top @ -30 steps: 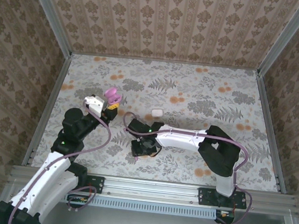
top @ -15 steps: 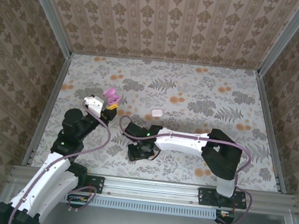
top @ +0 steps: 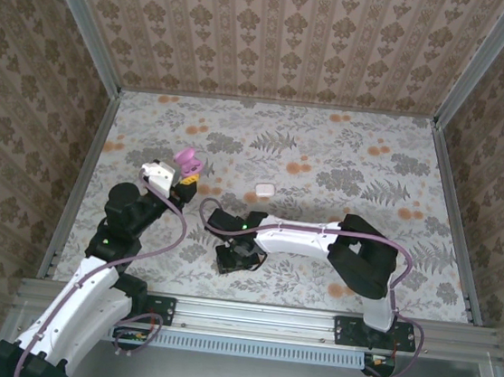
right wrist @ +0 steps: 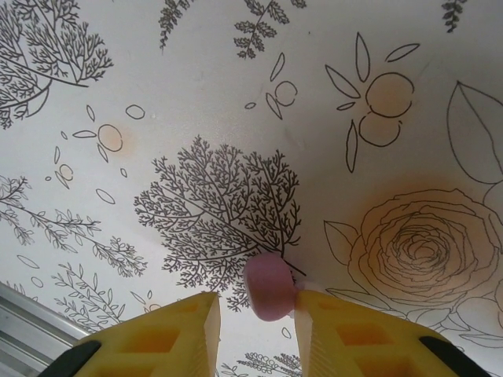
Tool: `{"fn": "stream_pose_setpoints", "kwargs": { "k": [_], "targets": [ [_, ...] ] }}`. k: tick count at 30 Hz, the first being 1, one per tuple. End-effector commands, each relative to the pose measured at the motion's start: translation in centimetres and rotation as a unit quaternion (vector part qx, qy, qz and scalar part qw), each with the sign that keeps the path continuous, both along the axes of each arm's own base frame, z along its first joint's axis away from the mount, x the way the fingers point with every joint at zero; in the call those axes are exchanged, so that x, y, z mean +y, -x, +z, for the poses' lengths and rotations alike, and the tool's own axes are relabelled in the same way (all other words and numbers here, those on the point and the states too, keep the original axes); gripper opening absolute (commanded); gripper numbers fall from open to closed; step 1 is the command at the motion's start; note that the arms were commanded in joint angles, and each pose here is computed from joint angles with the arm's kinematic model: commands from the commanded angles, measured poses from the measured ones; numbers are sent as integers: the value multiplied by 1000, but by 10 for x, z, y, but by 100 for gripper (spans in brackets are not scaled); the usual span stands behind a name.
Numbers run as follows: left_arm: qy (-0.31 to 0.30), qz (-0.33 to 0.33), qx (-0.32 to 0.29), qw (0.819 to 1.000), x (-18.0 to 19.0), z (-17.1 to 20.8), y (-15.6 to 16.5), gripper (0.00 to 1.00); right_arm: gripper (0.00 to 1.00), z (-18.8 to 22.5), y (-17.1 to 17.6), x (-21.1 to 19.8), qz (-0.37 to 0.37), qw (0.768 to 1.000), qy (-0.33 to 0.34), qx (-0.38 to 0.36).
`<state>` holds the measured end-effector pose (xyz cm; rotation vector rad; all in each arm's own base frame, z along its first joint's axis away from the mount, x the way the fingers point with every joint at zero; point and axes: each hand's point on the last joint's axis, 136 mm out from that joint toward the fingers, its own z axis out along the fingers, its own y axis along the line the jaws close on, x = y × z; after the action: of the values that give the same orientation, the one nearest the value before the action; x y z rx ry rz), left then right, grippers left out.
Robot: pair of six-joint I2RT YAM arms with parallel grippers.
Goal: Insert the wireless bluetooth earbuds into the charging case
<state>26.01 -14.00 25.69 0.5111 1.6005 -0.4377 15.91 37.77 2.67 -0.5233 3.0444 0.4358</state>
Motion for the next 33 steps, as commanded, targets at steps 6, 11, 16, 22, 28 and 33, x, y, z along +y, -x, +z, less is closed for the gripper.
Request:
{"fn": "stream_pose_setpoints", "kwargs": {
  "k": [6,11,16,22,28,33],
  "targets": [
    [2,0,-9,1000,1,3,2,37,32,-3,1,-2,-2,1000,25,7],
    [3,-1,-10,1000,1,4,2,37,32,-6,1,-6,2,999,39,7],
    [3,0,-10,1000,1,4,1,37,32,-7,-3,-13,4,998,59,-5],
    [4,0,-11,1000,1,5,1,37,31,-5,-7,-13,5,998,67,-16],
    [3,-1,-10,1000,1,4,2,37,29,-6,-10,-12,4,997,68,-22],
    [3,-2,-12,1000,0,4,2,38,29,-9,-11,-11,5,997,72,-23]
  ]
}}
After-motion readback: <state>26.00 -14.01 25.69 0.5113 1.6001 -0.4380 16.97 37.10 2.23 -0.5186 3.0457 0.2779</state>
